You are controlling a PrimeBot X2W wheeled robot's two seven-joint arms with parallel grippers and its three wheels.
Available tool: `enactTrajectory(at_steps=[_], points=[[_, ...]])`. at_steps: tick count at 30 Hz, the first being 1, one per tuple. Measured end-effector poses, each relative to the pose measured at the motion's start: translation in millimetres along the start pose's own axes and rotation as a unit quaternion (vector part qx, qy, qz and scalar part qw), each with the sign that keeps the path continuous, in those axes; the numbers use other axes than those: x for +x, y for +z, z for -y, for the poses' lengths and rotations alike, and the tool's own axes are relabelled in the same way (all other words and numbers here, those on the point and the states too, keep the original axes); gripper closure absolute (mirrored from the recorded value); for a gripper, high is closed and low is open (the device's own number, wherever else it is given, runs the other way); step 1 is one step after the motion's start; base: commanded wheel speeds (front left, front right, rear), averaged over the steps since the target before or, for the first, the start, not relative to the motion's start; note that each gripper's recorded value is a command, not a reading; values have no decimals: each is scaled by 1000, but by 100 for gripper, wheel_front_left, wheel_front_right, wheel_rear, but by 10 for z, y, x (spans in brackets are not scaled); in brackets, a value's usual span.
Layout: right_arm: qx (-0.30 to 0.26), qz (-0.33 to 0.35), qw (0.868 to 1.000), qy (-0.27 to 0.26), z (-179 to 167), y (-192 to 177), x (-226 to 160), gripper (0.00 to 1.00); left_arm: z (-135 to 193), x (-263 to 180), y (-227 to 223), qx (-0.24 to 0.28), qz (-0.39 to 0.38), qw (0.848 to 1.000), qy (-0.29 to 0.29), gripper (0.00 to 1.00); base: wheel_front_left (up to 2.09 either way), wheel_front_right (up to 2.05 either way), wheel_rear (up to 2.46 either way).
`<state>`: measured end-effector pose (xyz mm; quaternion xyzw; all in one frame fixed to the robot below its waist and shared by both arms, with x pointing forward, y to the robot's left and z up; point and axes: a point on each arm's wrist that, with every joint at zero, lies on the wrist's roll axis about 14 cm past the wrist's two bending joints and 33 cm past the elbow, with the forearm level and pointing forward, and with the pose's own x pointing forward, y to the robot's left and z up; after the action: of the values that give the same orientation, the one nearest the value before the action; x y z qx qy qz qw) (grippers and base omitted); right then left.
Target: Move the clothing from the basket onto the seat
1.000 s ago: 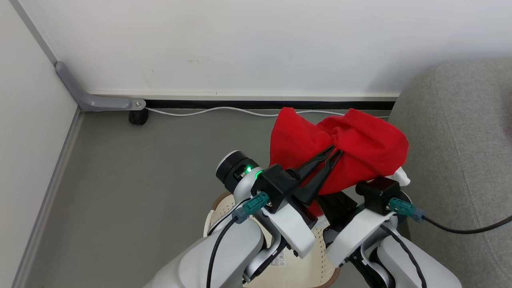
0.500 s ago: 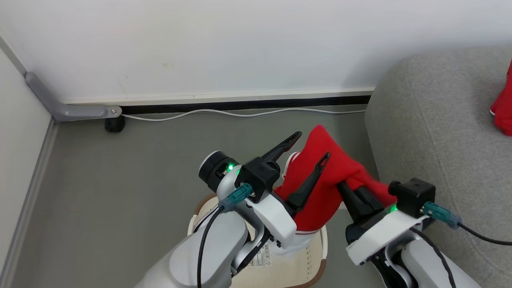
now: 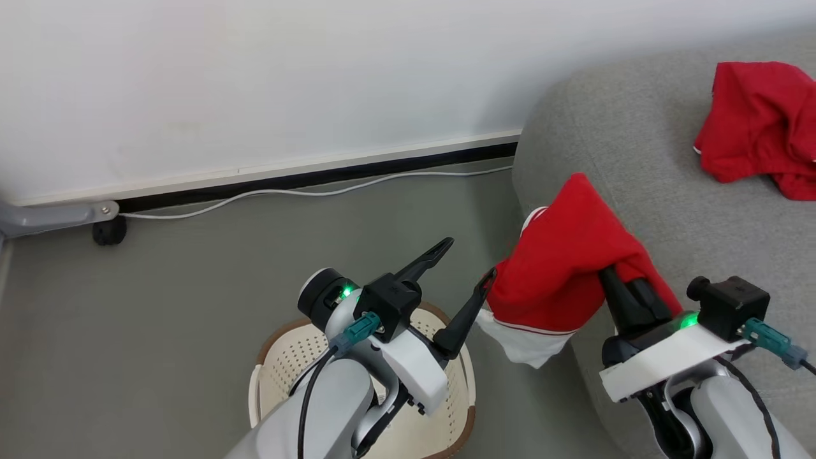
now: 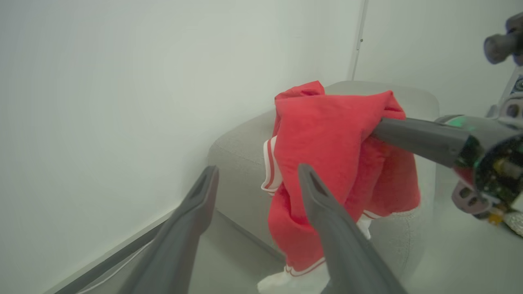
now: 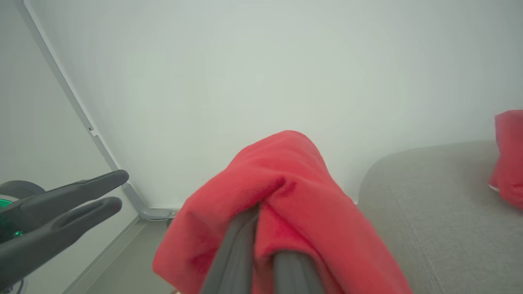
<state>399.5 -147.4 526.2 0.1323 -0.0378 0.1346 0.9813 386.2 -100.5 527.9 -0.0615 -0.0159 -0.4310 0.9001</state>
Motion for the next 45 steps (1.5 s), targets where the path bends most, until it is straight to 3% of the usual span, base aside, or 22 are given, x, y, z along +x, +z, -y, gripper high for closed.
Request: enactTrajectory(at_steps=[20, 38, 45], points=[[-48, 78, 986, -140, 746, 616, -742, 100, 514, 200, -170, -24, -13, 997, -76, 0, 0, 0, 0], [-87, 120, 948, -281, 1304, 965, -1712, 100, 871, 321, -198, -39, -8, 991, -129, 0, 0, 0, 0], [-137, 111, 932, -318, 1564, 1112, -1820, 100, 851, 343, -240, -46, -4, 990, -137, 0, 0, 0, 0]])
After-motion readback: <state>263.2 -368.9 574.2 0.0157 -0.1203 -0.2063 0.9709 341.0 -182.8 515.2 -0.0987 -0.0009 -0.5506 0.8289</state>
